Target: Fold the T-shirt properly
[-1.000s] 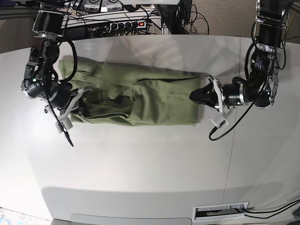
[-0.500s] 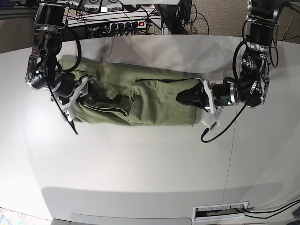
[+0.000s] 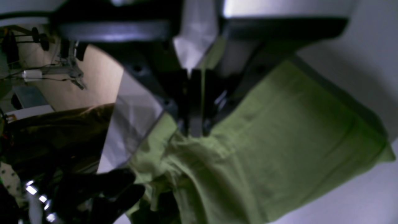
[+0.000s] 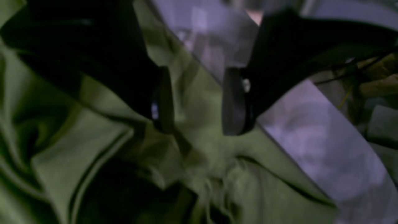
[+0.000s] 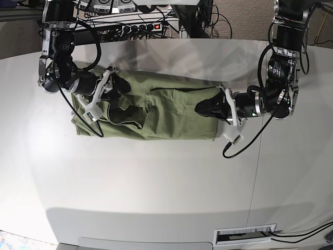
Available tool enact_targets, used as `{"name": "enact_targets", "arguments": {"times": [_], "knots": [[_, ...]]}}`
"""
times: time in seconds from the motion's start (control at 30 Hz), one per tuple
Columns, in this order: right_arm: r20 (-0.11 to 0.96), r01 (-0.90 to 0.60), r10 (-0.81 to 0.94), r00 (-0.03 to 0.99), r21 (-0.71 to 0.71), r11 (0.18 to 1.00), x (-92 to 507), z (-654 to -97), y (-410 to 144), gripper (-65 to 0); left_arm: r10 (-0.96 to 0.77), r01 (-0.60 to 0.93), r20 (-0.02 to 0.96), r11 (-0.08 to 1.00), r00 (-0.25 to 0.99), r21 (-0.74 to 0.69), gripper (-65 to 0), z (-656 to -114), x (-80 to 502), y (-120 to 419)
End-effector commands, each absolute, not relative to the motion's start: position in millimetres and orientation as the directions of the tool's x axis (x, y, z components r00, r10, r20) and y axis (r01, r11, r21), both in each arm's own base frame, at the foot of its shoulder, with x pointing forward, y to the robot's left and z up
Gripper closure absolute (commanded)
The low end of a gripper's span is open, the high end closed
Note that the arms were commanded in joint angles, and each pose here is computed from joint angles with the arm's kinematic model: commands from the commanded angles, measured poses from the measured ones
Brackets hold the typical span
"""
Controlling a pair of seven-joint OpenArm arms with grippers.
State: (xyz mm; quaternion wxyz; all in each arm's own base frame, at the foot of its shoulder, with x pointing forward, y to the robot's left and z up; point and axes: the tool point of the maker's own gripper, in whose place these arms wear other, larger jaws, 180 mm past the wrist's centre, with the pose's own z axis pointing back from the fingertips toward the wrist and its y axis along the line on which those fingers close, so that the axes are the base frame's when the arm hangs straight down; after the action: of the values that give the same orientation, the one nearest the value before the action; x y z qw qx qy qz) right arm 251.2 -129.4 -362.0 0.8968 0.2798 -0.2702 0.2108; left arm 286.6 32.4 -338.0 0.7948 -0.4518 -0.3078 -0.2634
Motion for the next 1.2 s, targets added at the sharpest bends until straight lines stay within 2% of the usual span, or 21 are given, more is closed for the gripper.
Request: {"name": "enact_targets", "arguments": {"times": [0.0,0.13,0.23,0.4,0.6,0.73,0.97,1.17], "knots": [[0.648,-0.562,0.218,0.729,0.386,0.731,258.2,-345.0,-124.4,-27.0,-0.105,0.719,0.763,0.438,0.637,-0.540,0.0,-320.4,296.9,31.4],[0.692,-0.590,0.190,0.697,0.402,0.700,260.0,-331.0,-103.4,-27.0,-0.101,0.719,0.764,0.434,0.638,-0.543,0.0,-319.7,296.7,30.7],[0.756,-0.627,0.185,0.627,0.350,0.696,266.4,-308.9,-94.0,-27.0,-0.098,0.719,0.764,0.432,0.638,-0.545,0.0,-319.2,296.6,29.6],[0.794,-0.581,0.153,0.589,0.284,0.763,278.2,-293.8,-118.1,-27.0,-0.125,0.716,0.750,0.430,0.650,-0.550,0.0,-324.7,291.2,29.2],[0.840,-0.426,0.020,0.542,0.254,0.869,290.3,-270.2,-183.5,-27.0,-0.124,0.717,0.749,0.426,0.650,-0.552,0.0,-326.5,290.1,22.4],[0.849,-0.354,0.009,0.528,0.210,0.911,287.6,-261.2,-220.2,-27.0,-0.167,0.729,0.770,0.492,0.615,-0.476,0.0,-339.6,299.2,16.3],[0.804,-0.340,0.129,0.580,0.095,0.936,274.7,-264.9,-254.4,-27.0,-0.257,0.720,0.778,0.611,0.573,-0.329,0.0,-361.3,316.3,29.4],[0.793,-0.327,0.194,0.577,0.007,0.945,277.8,-258.1,-273.7,-27.0,-0.263,0.656,0.712,0.666,0.651,-0.354,0.0,-398.2,313.5,40.0]]}}
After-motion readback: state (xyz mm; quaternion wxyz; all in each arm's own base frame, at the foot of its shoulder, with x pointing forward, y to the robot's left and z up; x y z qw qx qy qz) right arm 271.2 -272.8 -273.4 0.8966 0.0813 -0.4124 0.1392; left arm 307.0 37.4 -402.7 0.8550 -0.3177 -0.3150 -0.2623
